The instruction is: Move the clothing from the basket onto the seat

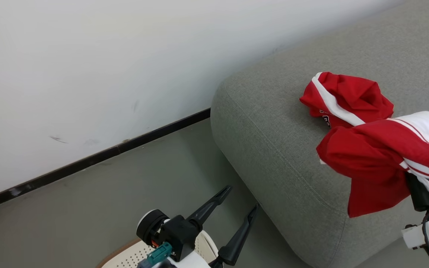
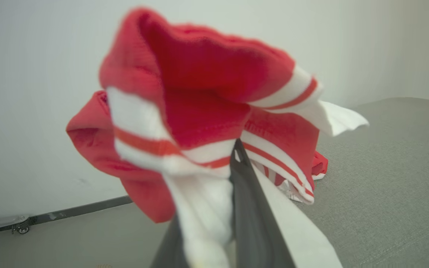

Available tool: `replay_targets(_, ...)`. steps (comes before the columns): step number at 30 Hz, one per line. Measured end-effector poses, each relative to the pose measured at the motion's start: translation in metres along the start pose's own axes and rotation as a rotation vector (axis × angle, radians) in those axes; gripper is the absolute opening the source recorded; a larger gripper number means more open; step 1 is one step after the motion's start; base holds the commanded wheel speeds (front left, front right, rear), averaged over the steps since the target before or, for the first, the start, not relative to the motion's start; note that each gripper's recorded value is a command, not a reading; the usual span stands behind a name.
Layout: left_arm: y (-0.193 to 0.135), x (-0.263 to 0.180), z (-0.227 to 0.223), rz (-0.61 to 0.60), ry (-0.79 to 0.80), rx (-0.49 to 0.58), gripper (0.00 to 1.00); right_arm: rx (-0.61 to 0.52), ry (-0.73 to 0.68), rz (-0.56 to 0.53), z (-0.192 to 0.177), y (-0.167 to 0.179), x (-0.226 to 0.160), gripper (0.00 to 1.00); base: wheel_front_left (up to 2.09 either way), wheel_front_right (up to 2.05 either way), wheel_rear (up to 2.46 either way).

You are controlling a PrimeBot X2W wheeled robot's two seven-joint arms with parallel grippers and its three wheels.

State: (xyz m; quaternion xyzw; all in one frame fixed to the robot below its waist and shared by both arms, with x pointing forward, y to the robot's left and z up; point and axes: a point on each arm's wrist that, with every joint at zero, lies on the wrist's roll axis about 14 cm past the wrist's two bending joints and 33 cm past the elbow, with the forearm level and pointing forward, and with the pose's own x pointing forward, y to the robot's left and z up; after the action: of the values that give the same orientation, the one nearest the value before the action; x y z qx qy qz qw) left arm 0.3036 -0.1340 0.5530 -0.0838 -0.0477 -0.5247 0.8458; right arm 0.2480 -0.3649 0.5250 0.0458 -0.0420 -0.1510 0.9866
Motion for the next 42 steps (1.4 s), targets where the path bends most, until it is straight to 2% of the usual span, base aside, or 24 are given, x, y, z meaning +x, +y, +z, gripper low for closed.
replay_targets(10, 0.01, -0.002, -0.002, 0.031, -0.001, -0.001, 1.0, 0.003, 0.023, -0.023, -0.005, -0.004, 0.011, 0.0, 0.0, 0.0, 0.0)
replay_targets(17, 0.024, -0.004, -0.001, 0.071, -0.009, 0.011, 1.0, -0.04, -0.002, -0.037, 0.022, -0.015, 0.045, 0.0, 0.0, 0.0, 0.0)
replay_targets(25, 0.037, -0.007, -0.002, 0.102, -0.001, 0.016, 1.0, -0.114, -0.041, -0.116, 0.064, -0.048, 0.085, 0.0, 0.0, 0.0, 0.0)
replay_targets(29, 0.043, -0.006, 0.0, 0.115, 0.001, 0.026, 1.0, -0.109, -0.056, -0.154, 0.077, -0.057, 0.103, 0.0, 0.0, 0.0, 0.0)
replay_targets(37, 0.052, 0.001, 0.01, 0.116, -0.029, 0.025, 1.0, -0.135, 0.027, -0.196, 0.057, -0.065, 0.127, 0.0, 0.0, 0.0, 0.0)
replay_targets(42, 0.059, 0.005, 0.015, 0.118, -0.045, 0.027, 1.0, -0.179, 0.055, -0.253, 0.059, -0.086, 0.141, 0.0, 0.0, 0.0, 0.0)
